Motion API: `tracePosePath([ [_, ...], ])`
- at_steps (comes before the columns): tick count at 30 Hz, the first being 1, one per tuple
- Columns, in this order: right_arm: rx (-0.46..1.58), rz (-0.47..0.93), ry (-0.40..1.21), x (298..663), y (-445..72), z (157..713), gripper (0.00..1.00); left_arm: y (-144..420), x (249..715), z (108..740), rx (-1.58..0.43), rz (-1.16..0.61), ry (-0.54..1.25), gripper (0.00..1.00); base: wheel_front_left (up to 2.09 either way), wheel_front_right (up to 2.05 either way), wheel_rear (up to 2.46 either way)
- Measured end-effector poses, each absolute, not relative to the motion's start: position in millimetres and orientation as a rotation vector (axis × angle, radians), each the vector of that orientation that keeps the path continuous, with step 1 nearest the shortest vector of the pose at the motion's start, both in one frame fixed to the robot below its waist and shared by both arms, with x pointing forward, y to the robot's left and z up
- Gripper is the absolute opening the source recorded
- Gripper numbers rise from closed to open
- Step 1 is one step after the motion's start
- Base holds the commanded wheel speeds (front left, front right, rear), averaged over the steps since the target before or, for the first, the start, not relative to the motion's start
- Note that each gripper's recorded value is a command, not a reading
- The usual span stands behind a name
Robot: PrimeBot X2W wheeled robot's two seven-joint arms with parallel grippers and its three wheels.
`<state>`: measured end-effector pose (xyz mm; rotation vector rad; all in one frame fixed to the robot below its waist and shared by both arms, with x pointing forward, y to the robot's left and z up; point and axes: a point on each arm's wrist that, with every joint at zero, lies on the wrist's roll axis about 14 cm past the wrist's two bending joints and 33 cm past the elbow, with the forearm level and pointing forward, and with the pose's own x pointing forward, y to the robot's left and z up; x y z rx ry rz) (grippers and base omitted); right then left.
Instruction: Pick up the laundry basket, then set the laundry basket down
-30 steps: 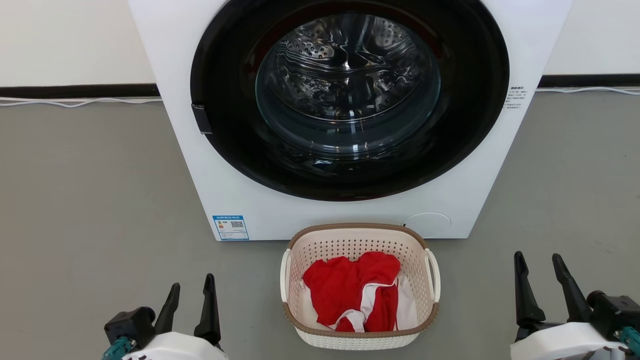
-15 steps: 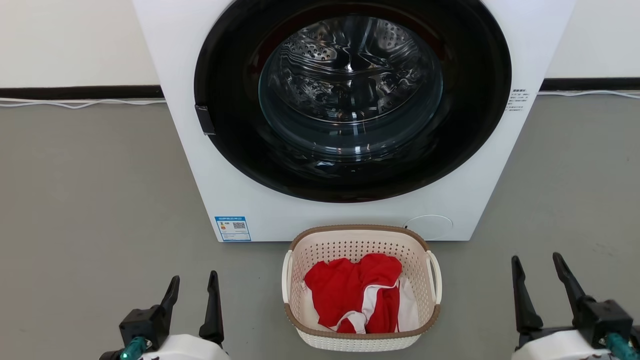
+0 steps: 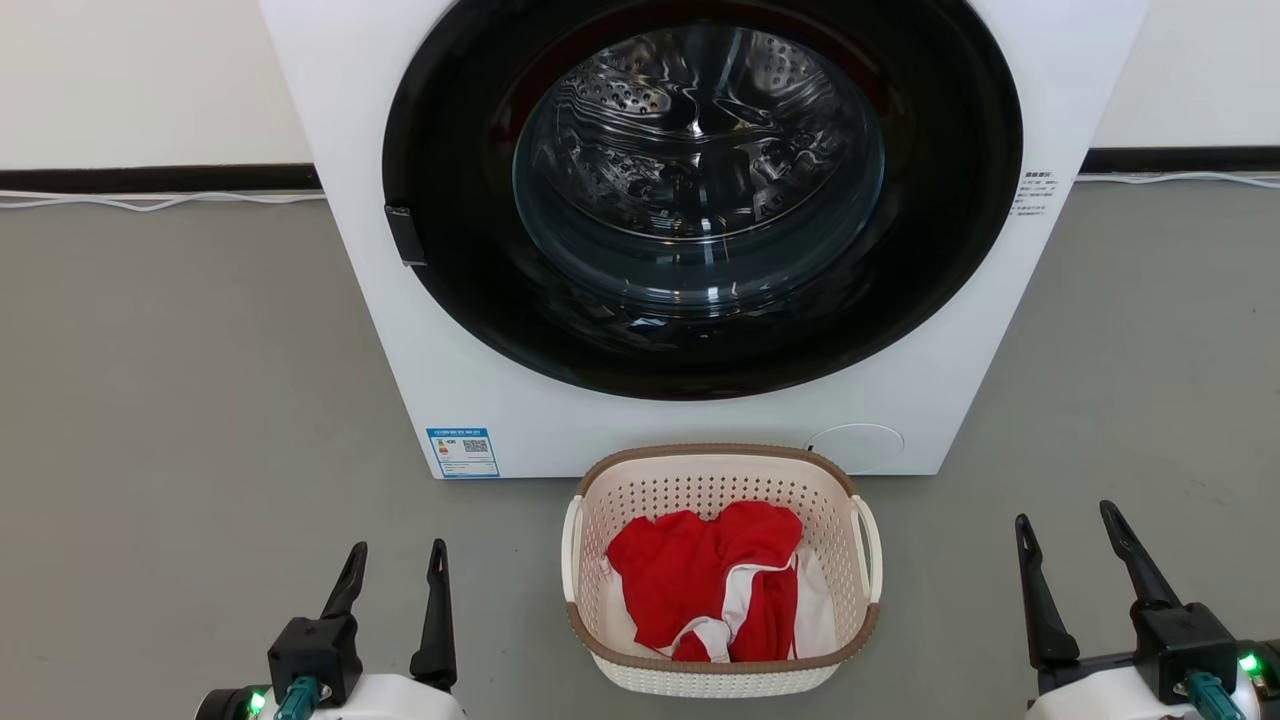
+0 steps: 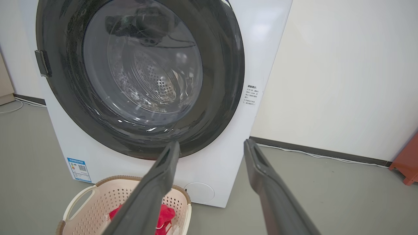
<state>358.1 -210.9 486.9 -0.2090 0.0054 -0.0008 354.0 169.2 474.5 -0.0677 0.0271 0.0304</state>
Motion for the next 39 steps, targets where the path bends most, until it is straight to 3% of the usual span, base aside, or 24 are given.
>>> tracePosePath([
  [18, -0.203, -0.004, 0.073, 369, -214, 465, 1.00, 167, 363, 454, -0.068, 0.025, 0.090, 1.00, 0.00, 0.00, 0.00],
  [34, -0.138, -0.032, 0.231, 445, -221, 402, 1.00, 139, 433, 396, -0.146, -0.036, 0.251, 1.00, 0.00, 0.00, 0.00],
  [39, -0.112, -0.033, 0.346, 469, -219, 355, 1.00, 124, 466, 365, -0.146, -0.078, 0.324, 1.00, 0.00, 0.00, 0.00],
])
